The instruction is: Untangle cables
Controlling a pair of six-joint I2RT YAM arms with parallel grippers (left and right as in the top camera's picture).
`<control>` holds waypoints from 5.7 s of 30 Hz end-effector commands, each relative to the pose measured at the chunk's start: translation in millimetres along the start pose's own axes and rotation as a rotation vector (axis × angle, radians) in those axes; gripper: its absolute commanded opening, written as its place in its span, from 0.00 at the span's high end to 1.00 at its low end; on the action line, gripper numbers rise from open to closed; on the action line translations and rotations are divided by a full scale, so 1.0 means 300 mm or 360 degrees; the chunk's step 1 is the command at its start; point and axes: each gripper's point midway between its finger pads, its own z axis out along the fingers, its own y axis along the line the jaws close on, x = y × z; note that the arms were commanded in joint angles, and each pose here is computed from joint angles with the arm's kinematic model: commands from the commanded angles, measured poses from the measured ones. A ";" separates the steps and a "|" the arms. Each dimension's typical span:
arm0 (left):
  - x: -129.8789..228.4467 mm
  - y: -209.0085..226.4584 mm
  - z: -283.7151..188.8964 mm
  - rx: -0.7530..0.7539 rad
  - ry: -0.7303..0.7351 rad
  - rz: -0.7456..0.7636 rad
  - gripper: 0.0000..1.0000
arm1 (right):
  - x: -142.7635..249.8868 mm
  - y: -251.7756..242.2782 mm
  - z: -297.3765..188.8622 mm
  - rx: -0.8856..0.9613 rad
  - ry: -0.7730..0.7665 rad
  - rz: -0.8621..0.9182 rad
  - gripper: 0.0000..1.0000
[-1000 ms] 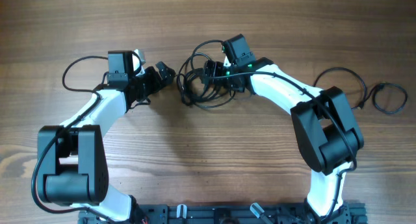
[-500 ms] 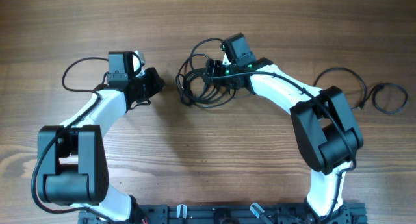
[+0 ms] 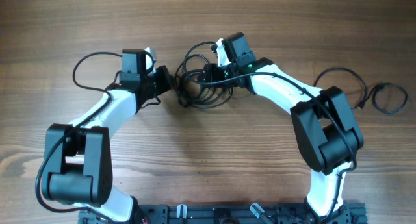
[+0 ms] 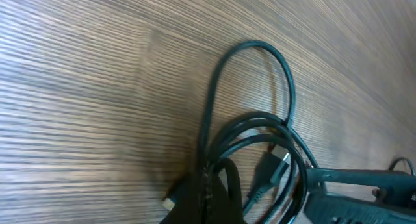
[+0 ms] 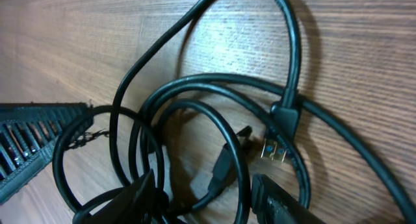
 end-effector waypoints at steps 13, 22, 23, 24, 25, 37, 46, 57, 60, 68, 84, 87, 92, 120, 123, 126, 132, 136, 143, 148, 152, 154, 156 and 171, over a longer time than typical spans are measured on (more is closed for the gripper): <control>-0.014 0.048 -0.001 -0.0210 -0.0104 0.0026 0.45 | -0.001 -0.036 -0.046 0.0180 -0.0007 -0.0004 0.75; 0.029 -0.005 0.005 -0.0061 0.0009 -0.0070 0.46 | -0.013 0.016 -0.066 0.0016 0.0007 -0.0014 0.96; 0.032 -0.010 0.005 -0.0045 0.0019 -0.0070 0.44 | -0.024 0.026 -0.081 -0.0020 0.0001 -0.0011 0.95; 0.032 -0.010 0.005 -0.0047 0.0017 -0.0088 0.43 | -0.043 0.040 -0.111 -0.0076 -0.0016 -0.0005 0.88; 0.026 -0.007 0.004 -0.0047 0.0009 -0.0096 0.43 | -0.069 0.052 -0.156 -0.0133 -0.0044 0.0002 0.82; -0.010 0.038 -0.017 -0.0041 -0.0009 -0.0185 0.94 | 0.049 0.185 -0.186 -0.0339 0.0172 0.0054 0.54; -0.041 0.012 -0.072 0.0278 0.0084 -0.0224 0.54 | 0.115 0.187 -0.029 -0.0057 0.0147 0.0373 0.61; -0.004 -0.002 -0.009 0.0113 0.0048 -0.0121 0.57 | 0.179 0.180 0.127 -0.0255 0.0338 0.0605 0.64; 0.001 0.019 -0.002 0.0024 0.0025 -0.0116 0.78 | 0.176 0.185 0.141 -0.0287 0.0343 0.0640 0.64; -0.004 0.060 -0.006 -0.0062 0.0007 -0.0200 0.96 | 0.174 0.252 0.112 -0.0514 0.0380 0.0348 0.63; 0.041 -0.075 -0.019 0.0291 0.0181 -0.0213 0.96 | 0.159 0.233 0.135 -0.0410 0.0315 0.0429 0.64; 0.041 -0.075 -0.019 0.0291 0.0181 -0.0213 0.96 | 0.158 0.227 0.145 -0.0369 0.0292 0.0446 0.74; 0.026 -0.047 -0.013 0.0216 0.0131 -0.0214 0.96 | 0.132 0.200 0.132 -0.0373 0.0269 0.0455 0.81; 0.017 0.010 -0.007 0.0068 0.0080 -0.0266 0.96 | 0.110 0.157 0.154 -0.0191 0.0214 0.1178 0.55; 0.017 0.010 -0.007 0.0068 0.0080 -0.0266 0.96 | 0.076 0.131 0.160 -0.0142 0.0104 0.1194 0.64; 0.017 0.010 -0.007 0.0068 0.0080 -0.0266 0.96 | 0.066 0.122 0.161 -0.0125 0.0069 0.1191 0.71; 0.017 0.010 -0.007 0.0068 0.0080 -0.0266 0.96 | 0.073 0.130 0.163 -0.0129 0.0079 0.1177 0.74; 0.018 0.010 -0.007 0.0068 0.0081 -0.0265 0.96 | 0.070 0.132 0.163 -0.0135 0.0075 0.1182 0.96; 0.019 0.012 -0.007 0.0063 0.0083 -0.0266 0.96 | 0.086 0.169 0.155 -0.0224 0.0159 0.1040 0.96; -0.006 0.117 -0.010 -0.0209 -0.0037 -0.0282 0.96 | 0.038 0.258 0.094 -0.0481 0.0185 0.0794 0.96; -0.009 0.136 -0.013 -0.0256 -0.0055 -0.0283 0.96 | 0.000 0.340 -0.007 -0.0661 0.0167 0.0538 0.96; -0.007 0.162 -0.018 -0.0323 -0.0068 -0.0289 0.96 | -0.015 0.373 -0.074 -0.0768 0.0173 0.0408 0.96; -0.016 0.200 -0.027 -0.0421 -0.0110 -0.0290 0.96 | -0.032 0.401 -0.170 -0.0913 0.0187 0.0265 0.96; -0.040 0.195 -0.030 -0.0383 -0.0140 -0.0299 0.96 | -0.060 0.330 -0.415 -0.1334 0.0365 0.0228 0.96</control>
